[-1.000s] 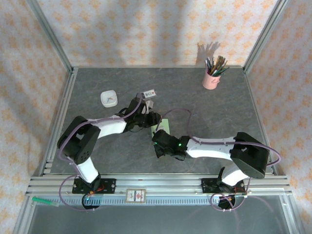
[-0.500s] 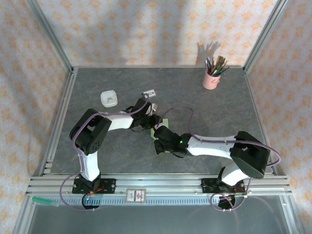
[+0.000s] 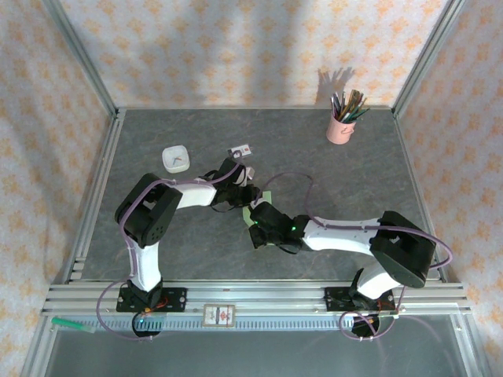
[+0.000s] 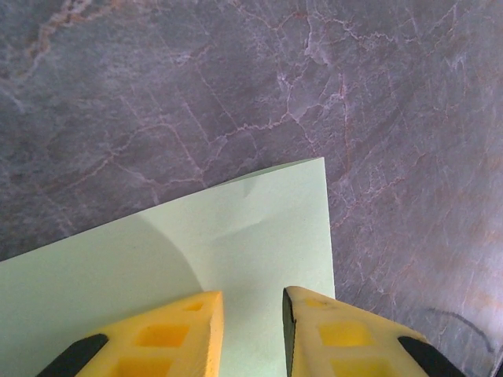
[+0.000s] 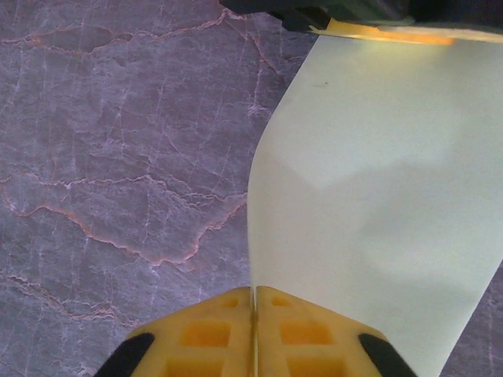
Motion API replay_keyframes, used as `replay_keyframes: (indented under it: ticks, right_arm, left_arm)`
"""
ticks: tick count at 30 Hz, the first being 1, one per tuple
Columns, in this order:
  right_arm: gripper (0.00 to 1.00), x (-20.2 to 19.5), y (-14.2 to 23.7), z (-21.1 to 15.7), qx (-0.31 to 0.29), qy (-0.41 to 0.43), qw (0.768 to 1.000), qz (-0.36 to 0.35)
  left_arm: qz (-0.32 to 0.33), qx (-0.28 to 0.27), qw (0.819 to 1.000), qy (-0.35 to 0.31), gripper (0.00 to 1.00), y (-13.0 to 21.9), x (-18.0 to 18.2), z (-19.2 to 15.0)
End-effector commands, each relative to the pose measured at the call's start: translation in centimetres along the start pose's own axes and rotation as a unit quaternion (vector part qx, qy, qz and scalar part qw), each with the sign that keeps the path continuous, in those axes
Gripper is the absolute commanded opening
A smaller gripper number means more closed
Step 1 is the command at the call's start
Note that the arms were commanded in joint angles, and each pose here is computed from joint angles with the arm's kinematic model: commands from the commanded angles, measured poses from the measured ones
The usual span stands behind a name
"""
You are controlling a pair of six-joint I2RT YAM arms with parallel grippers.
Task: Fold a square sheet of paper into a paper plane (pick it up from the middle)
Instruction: Third fold the triangle at the center of the table.
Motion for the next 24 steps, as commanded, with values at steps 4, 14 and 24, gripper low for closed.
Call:
replay_keyframes:
  ticks: [4,14,24]
  right_arm:
    - [0.06,-0.6,0.3,0.6,-0.014,-0.009,1.0,0.016]
    - [0.07,-2.6,0.4,1.5,-0.016,-0.04,0.997,0.058]
    - [0.07,-4.3,-0.2,2.1,-0.013,-0.059,0.996,0.065]
  left_arm:
    - [0.022,0.022,0.999,-0.015,0.29,-1.0,0.9,-0.9]
    - [0.027,0.035,0.999,-0.018,0.29,-1.5,1.8,-2.1]
    - [0.029,0.035,0.999,-0.019,0.28,-1.7,1.8,-1.9]
Point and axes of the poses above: each hand's point on the last joint's axis, 136 mm out from that joint toward the fingers, its own y axis back along the fingers, its own x axis along the line the jaws close on, z = x × y, the point moved 6 cm from there along y, back along the fingers, and after that the axes turned 8 degrees about -y, right-handed, at the moved point
